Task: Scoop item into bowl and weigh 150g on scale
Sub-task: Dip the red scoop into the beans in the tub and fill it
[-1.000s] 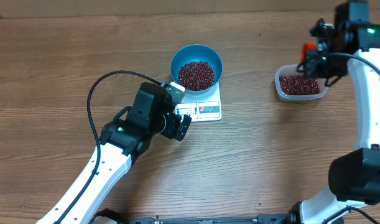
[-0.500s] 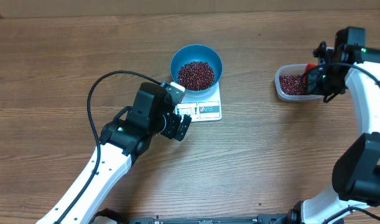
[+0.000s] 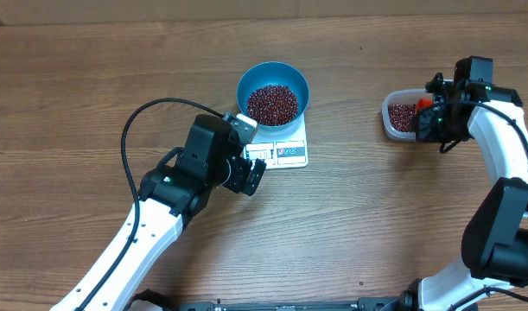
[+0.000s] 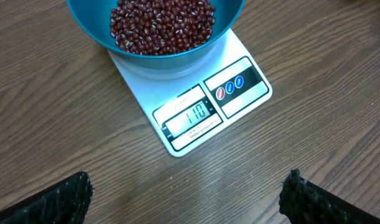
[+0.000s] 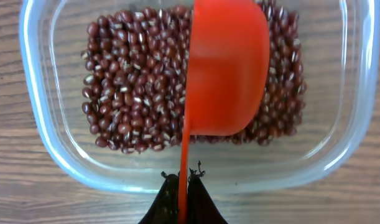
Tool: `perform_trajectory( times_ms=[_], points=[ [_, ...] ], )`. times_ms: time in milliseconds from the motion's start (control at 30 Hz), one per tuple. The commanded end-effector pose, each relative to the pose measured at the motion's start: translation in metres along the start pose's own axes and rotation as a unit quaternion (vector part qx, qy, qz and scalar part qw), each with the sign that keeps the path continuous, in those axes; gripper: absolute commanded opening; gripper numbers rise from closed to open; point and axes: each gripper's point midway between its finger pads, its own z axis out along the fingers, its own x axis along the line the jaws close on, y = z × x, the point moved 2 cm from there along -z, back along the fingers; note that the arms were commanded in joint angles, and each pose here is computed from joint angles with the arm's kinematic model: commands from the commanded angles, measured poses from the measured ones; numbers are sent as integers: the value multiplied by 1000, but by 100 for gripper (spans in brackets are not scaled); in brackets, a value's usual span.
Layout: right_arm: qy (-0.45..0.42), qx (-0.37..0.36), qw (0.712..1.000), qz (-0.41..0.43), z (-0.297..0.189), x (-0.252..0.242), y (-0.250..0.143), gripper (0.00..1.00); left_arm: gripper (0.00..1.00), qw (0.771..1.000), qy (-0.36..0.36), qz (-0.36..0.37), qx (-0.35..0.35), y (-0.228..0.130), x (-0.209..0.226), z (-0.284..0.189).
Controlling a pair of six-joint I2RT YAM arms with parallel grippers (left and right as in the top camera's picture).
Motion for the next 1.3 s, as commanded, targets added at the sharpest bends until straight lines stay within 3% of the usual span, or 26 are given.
perform_trajectory(
  times_ms=[0,267,733,1267],
  points=[
    [-1,2,999,-43,5,-2,-1,4,100,1000,4,0,3,-2,3,2],
    [-5,2,989,-148,11,-4,0,4,100,1000,4,0,3,-2,3,2],
    [-11,37,946,-321,13,-8,-12,4,100,1000,4,0,3,-2,3,2],
    [5,58,940,-337,10,0,-21,4,100,1000,4,0,3,-2,3,2]
  ],
)
